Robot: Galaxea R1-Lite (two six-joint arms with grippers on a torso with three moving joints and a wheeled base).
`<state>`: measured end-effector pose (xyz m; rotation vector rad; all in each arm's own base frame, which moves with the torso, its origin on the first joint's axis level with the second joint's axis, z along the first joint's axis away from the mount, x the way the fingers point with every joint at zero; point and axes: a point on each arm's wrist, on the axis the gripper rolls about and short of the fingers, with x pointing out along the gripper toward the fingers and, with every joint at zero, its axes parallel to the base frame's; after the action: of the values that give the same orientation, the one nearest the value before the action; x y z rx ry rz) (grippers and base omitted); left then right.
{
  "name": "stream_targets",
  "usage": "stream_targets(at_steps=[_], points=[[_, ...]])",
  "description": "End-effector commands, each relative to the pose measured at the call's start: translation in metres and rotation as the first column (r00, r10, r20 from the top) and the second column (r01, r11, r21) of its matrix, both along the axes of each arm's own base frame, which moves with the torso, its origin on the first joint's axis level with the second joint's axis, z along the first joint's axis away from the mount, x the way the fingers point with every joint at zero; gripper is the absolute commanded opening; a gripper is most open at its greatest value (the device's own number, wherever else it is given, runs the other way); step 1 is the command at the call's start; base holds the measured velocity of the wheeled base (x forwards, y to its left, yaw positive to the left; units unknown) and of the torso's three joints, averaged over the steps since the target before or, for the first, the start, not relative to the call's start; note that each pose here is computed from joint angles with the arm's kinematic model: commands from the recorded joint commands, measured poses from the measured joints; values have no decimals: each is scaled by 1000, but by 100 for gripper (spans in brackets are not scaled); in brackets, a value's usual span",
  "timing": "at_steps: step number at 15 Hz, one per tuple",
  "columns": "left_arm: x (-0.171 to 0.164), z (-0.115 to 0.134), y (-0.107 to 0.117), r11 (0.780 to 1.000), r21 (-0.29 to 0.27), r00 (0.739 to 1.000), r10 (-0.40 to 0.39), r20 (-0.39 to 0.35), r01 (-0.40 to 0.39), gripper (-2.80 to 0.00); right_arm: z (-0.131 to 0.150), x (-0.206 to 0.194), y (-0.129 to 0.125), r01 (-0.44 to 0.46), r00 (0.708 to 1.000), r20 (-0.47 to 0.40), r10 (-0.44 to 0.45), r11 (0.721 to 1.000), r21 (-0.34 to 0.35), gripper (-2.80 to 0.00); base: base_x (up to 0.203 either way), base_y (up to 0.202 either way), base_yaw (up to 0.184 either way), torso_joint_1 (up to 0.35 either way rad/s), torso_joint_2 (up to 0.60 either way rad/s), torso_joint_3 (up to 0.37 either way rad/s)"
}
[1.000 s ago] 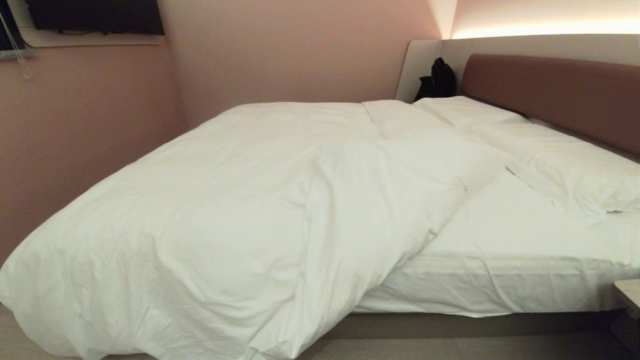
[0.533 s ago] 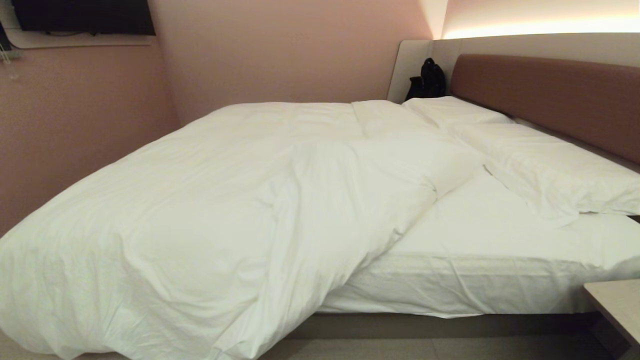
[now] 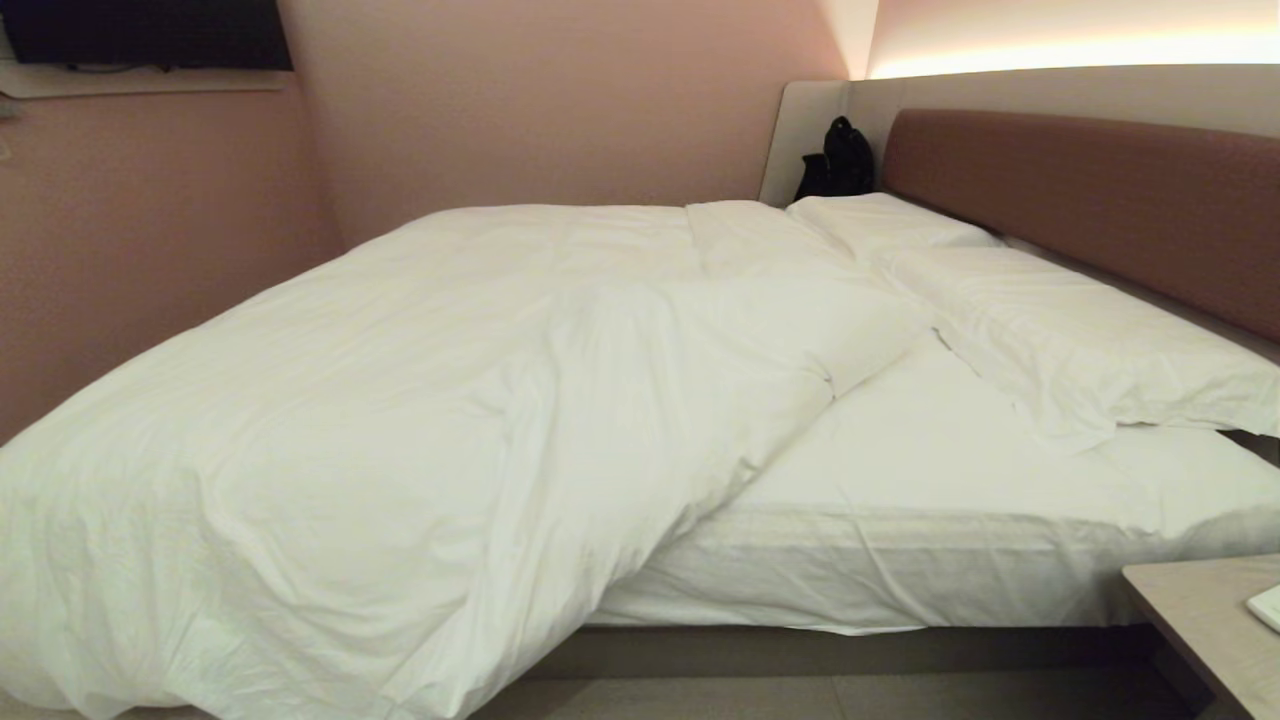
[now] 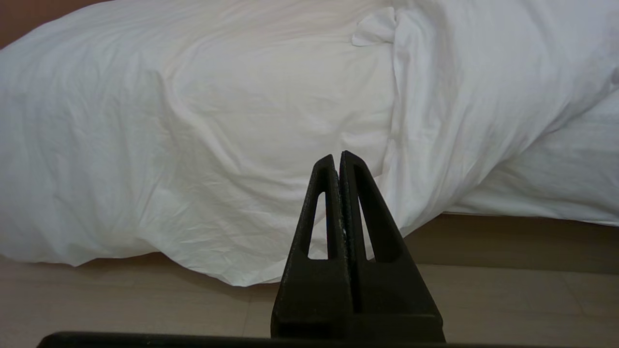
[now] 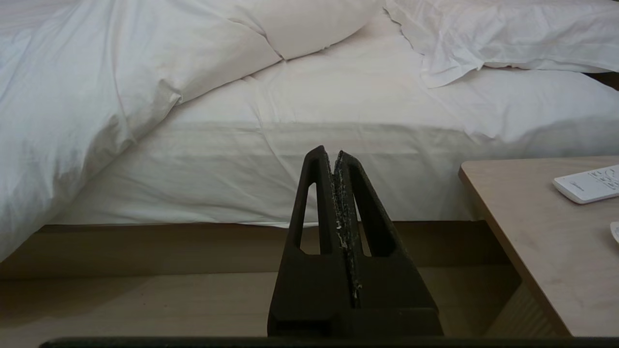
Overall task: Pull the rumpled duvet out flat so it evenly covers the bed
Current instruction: Hold the folded corner of the quilt
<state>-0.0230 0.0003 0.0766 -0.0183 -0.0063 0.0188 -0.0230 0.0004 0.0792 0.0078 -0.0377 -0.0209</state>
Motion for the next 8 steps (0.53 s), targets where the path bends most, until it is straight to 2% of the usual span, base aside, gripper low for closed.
stream_targets(at_steps=[1,8], points=[[0,0,0,1000,0,1000,1,1,-1,-280,0,0,0,-1,1000,-1,1,1000,0,-280,0,0,0,0,0,0],[0,0,0,1000,-2,1000,1,0,-1,-280,0,0,0,-1,1000,-1,1,1000,-2,-280,0,0,0,0,0,0]])
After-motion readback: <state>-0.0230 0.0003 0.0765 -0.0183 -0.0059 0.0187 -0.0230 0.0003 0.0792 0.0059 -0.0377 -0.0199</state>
